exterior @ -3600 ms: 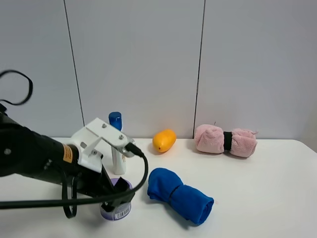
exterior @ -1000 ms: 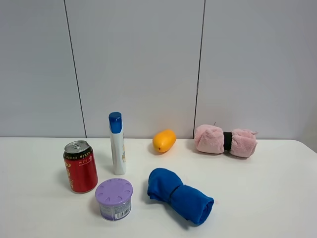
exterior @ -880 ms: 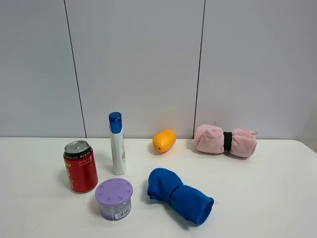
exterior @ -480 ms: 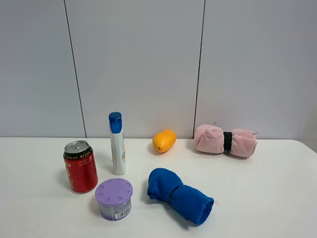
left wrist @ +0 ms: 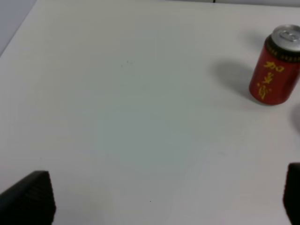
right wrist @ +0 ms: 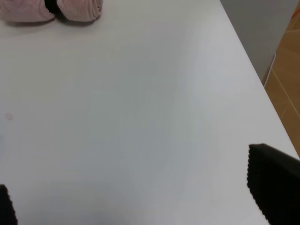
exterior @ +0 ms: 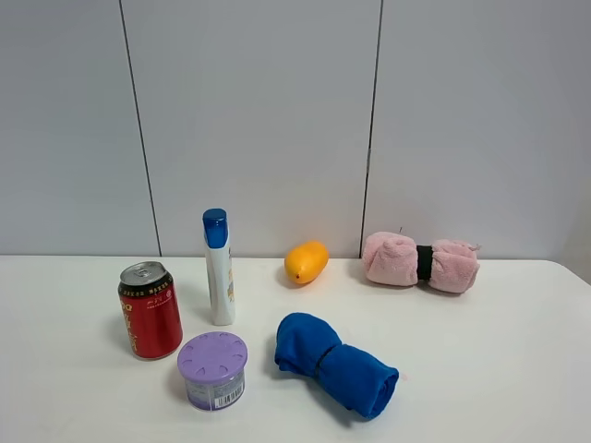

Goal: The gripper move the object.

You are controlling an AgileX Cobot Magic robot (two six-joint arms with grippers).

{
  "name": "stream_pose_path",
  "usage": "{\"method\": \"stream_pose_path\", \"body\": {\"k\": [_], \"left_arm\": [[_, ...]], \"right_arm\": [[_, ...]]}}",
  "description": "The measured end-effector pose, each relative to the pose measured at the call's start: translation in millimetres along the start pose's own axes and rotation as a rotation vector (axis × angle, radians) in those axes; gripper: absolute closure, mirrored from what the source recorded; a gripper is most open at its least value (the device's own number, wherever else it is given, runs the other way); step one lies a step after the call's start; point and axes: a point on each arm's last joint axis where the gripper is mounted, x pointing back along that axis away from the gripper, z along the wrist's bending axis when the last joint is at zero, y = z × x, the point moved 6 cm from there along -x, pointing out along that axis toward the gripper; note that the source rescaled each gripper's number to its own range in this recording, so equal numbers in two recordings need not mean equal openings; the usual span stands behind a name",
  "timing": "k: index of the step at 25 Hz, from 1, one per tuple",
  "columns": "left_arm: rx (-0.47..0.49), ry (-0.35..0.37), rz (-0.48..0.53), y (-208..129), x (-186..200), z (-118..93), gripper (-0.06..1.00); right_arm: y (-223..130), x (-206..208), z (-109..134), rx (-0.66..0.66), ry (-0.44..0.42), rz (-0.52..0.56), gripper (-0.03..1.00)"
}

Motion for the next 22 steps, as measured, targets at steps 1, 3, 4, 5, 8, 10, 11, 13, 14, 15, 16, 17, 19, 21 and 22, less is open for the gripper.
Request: {"method": "stream_pose_path", "body": {"k": [1, 3, 4, 5, 8, 10, 11, 13, 14, 15, 16, 17, 19, 21, 22], "left_arm": [[0.0, 0.0, 0.0, 0.0, 0.0, 0.0, -0.03], [0.0, 0.0, 0.0, 0.0, 0.0, 0.0, -0.03], [0.0, 0.0, 0.0, 0.0, 0.0, 0.0, -0.03], [0.0, 0.0, 0.0, 0.0, 0.0, 0.0, -0.03], [0.0, 0.0, 0.0, 0.0, 0.0, 0.0, -0.03], [0.0, 0.0, 0.0, 0.0, 0.0, 0.0, -0.03], [0.0, 0.0, 0.0, 0.0, 0.0, 0.0, -0.03], [0.0, 0.0, 0.0, 0.0, 0.0, 0.0, -0.03], [0.0, 0.0, 0.0, 0.0, 0.0, 0.0, -0.03], [0.0, 0.0, 0.0, 0.0, 0.0, 0.0, -0.03], [0.0, 0.0, 0.0, 0.0, 0.0, 0.0, -0.03], [0.0, 0.0, 0.0, 0.0, 0.0, 0.0, -0.03], [0.0, 0.0, 0.0, 0.0, 0.0, 0.0, -0.03], [0.0, 0.0, 0.0, 0.0, 0.0, 0.0, -0.03], [0.0, 0.0, 0.0, 0.0, 0.0, 0.0, -0.03]], "right_arm": [[0.0, 0.0, 0.0, 0.0, 0.0, 0.0, -0.03], [0.0, 0.0, 0.0, 0.0, 0.0, 0.0, -0.03], [0.0, 0.0, 0.0, 0.0, 0.0, 0.0, -0.03], [0.0, 0.0, 0.0, 0.0, 0.0, 0.0, -0.03], [0.0, 0.0, 0.0, 0.0, 0.0, 0.0, -0.03], [0.0, 0.0, 0.0, 0.0, 0.0, 0.0, -0.03], [0.0, 0.0, 0.0, 0.0, 0.0, 0.0, -0.03], [0.0, 0.0, 0.0, 0.0, 0.0, 0.0, -0.03], [0.0, 0.0, 0.0, 0.0, 0.0, 0.0, -0.03], [0.0, 0.0, 0.0, 0.0, 0.0, 0.0, -0.03], [0.0, 0.0, 0.0, 0.0, 0.0, 0.0, -0.03], [0.0, 0.0, 0.0, 0.0, 0.0, 0.0, -0.03], [0.0, 0.0, 0.0, 0.0, 0.0, 0.0, -0.03], [0.0, 0.0, 0.0, 0.0, 0.0, 0.0, -0.03], [0.0, 0.0, 0.0, 0.0, 0.0, 0.0, -0.03]]}}
